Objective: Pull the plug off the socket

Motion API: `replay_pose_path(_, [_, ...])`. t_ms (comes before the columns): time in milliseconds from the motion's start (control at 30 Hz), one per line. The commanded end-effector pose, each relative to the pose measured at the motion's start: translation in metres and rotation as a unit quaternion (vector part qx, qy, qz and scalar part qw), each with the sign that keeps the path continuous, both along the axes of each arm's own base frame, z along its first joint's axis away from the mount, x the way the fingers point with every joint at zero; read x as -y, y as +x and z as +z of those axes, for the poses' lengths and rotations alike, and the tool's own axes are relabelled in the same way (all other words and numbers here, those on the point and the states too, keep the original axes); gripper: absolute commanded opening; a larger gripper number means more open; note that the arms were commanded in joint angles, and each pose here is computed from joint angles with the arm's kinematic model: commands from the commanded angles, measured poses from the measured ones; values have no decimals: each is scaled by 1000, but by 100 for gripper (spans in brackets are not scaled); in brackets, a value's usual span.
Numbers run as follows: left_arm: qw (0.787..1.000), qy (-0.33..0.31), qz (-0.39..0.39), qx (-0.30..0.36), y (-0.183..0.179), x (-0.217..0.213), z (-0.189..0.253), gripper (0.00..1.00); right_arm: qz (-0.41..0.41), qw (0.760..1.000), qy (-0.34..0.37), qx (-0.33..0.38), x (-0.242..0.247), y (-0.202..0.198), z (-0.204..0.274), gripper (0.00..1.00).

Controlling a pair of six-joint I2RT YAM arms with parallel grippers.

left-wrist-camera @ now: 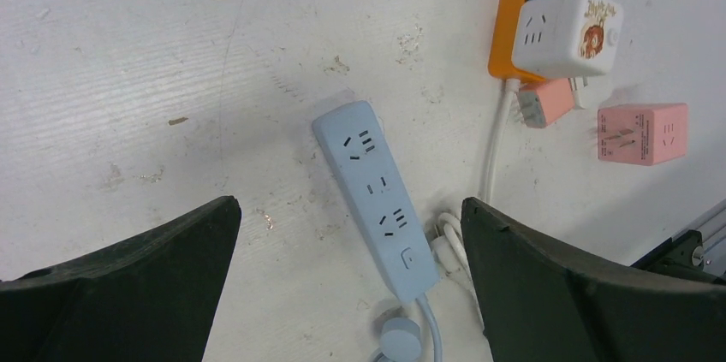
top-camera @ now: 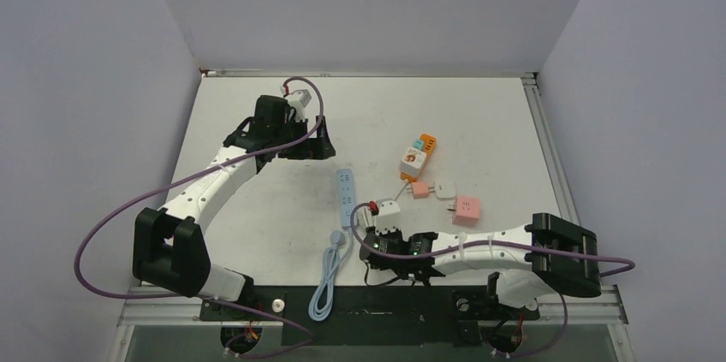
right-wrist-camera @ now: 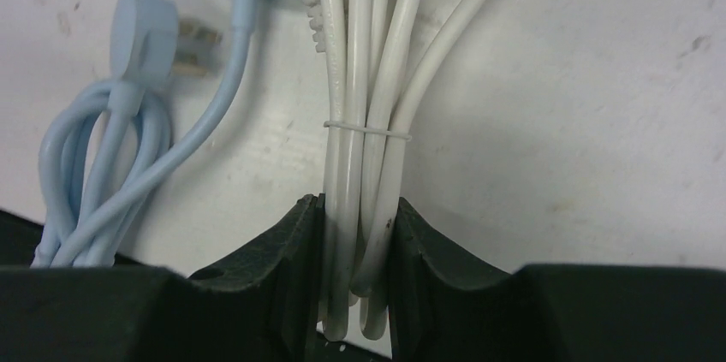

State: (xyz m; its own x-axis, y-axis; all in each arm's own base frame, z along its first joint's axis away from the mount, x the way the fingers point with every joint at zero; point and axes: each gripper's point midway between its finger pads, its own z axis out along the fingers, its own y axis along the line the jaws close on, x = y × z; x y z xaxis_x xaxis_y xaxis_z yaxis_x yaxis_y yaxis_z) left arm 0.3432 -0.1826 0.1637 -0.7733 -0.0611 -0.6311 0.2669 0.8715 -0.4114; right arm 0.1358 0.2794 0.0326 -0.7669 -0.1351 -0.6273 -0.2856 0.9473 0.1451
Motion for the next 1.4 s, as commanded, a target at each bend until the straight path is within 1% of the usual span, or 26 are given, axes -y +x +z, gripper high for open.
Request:
replay_pose_path(0, [1000, -15, -9, 20, 7, 8, 8, 100, -35, 999, 39, -13, -4, -33, 3, 5])
replay_pose_path(100, [1000, -13, -10, 18, 6, 9, 6, 100, -37, 998, 43, -18, -7, -53, 1, 8])
replay_pose_path(133, [1000, -13, -10, 18, 6, 9, 6, 100, -34, 998, 43, -17, -8, -58, 1, 11])
replay_pose_path(167, [1000, -13, -10, 17, 6, 9, 6, 100, -32, 999, 42, -15, -9, -61, 2, 16])
replay_pose_path(200, [1000, -13, -11, 17, 6, 9, 6, 100, -29, 999, 43, -11, -11, -64, 5, 27])
replay_pose_path(233, [1000, -13, -11, 17, 6, 10, 5, 100, -26, 999, 43, -5, -13, -64, 9, 46])
replay_pose_path(267, [1000, -13, -11, 17, 6, 10, 5, 100, -26, 999, 40, 3, -14, -62, 12, 59])
replay_pose_path(367, [1000, -12, -12, 17, 6, 10, 5, 100, -33, 998, 29, 42, -13, -49, 31, 91])
replay_pose_path(400, [1000, -11, -12, 17, 6, 10, 5, 100, -43, 997, 23, 65, -10, -40, 40, 97])
replay_pose_path(433, [1000, -11, -11, 17, 6, 10, 5, 100, -54, 995, 17, 85, -7, -31, 51, 98])
replay_pose_path(467, [1000, -10, -11, 18, 6, 9, 6, 100, -61, 992, 5, 106, -2, -23, 62, 92])
replay_pose_path(500, [1000, -10, -11, 19, 6, 9, 6, 100, -68, 990, -1, 127, 1, -14, 74, 90])
replay_pose_path(600, [1000, -9, -8, 24, 7, 8, 8, 100, -95, 979, -18, 179, 12, 18, 111, 90])
replay_pose_path(733, [999, -8, -3, 31, 7, 6, 12, 100, -126, 967, -25, 219, 33, 67, 147, 90])
replay_pose_path(833, [999, -8, -2, 34, 7, 6, 13, 100, -139, 963, -20, 229, 51, 108, 164, 90])
replay_pose_path(967, [999, -10, -2, 33, 8, 6, 12, 100, -159, 966, 13, 205, 72, 162, 164, 90])
replay_pose_path(1000, [999, -10, -2, 32, 8, 6, 12, 100, -176, 965, 17, 196, 82, 179, 163, 90])
replay_pose_path(1100, [999, -10, -3, 30, 8, 7, 11, 100, -181, 968, 15, 173, 87, 204, 150, 90])
replay_pose_path(1200, [1000, -11, -3, 27, 8, 7, 9, 100, -176, 974, 13, 142, 84, 218, 132, 90])
replay_pose_path(1367, [1000, -15, -7, 22, 8, 10, 7, 100, -168, 979, 38, 113, 71, 222, 113, 90])
